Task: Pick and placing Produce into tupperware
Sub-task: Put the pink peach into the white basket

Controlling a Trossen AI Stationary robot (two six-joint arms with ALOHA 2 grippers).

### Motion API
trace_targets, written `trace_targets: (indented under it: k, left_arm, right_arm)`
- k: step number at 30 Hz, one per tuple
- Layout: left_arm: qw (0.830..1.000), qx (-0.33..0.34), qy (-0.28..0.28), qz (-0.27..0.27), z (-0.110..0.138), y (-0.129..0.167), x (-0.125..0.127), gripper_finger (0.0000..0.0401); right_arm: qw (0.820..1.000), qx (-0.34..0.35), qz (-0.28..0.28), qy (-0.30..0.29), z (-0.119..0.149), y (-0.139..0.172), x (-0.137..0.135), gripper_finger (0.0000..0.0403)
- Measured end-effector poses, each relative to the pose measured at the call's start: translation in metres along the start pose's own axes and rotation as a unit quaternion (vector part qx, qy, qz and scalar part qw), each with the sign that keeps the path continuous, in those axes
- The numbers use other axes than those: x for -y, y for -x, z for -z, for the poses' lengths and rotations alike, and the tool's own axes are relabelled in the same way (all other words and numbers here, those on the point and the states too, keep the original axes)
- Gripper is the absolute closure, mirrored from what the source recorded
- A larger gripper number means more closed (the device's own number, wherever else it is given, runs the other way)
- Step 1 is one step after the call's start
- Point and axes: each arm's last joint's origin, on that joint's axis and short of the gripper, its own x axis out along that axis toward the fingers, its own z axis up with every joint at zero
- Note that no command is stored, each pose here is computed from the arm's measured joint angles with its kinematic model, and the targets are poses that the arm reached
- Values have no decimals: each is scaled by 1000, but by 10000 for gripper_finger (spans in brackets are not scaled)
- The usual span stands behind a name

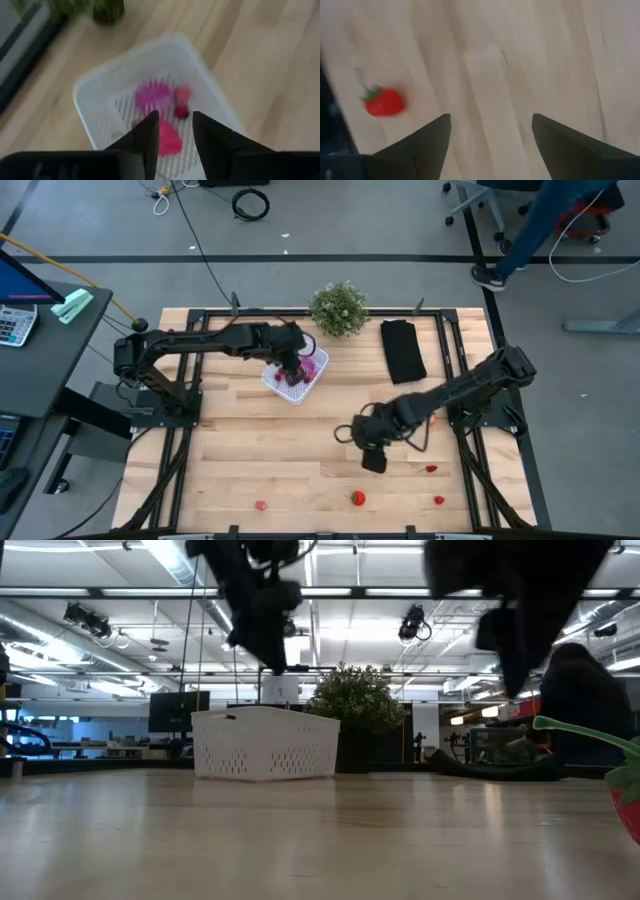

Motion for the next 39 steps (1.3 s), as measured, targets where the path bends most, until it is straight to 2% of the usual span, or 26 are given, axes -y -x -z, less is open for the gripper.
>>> trace_targets:
  k: [3, 6, 10, 13, 17, 23, 27, 31, 37, 39]
  left_arm:
    - [1000, 23, -5, 10, -19, 24, 6, 287]
    - [999, 46, -14, 24, -32, 46, 16, 293]
    - [997, 59, -31, 42, -38, 66, 30, 296]
    - [996, 59, -48, 56, -36, 74, 43, 294]
    - [994, 40, -70, 69, -26, 78, 59, 294]
    - [991, -3, -109, 77, -7, 83, 79, 294]
    - [988, -3, -124, 88, -2, 87, 89, 294]
    - [987, -3, -133, 94, 1, 89, 95, 294]
    - [986, -3, -137, 98, 3, 90, 98, 294]
    - [986, -2, -137, 97, 3, 90, 98, 294]
  right_arm:
    - [998, -6, 45, -44, 21, -5, -5, 128]
    - [987, 10, 134, -88, 41, -7, -3, 140]
    - [953, 36, 252, -162, 60, -5, 9, 156]
    - [930, 28, 302, -209, 70, -5, 19, 167]
    - [916, -23, 301, -265, 78, -11, 31, 174]
    - [899, -90, 304, -301, 91, -14, 57, 171]
    - [894, -102, 308, -310, 100, -13, 75, 171]
    - [883, -111, 294, -349, 109, -16, 90, 171]
    - [888, -102, 259, -365, 122, -32, 104, 171]
    - [885, -97, 258, -376, 124, -37, 107, 171]
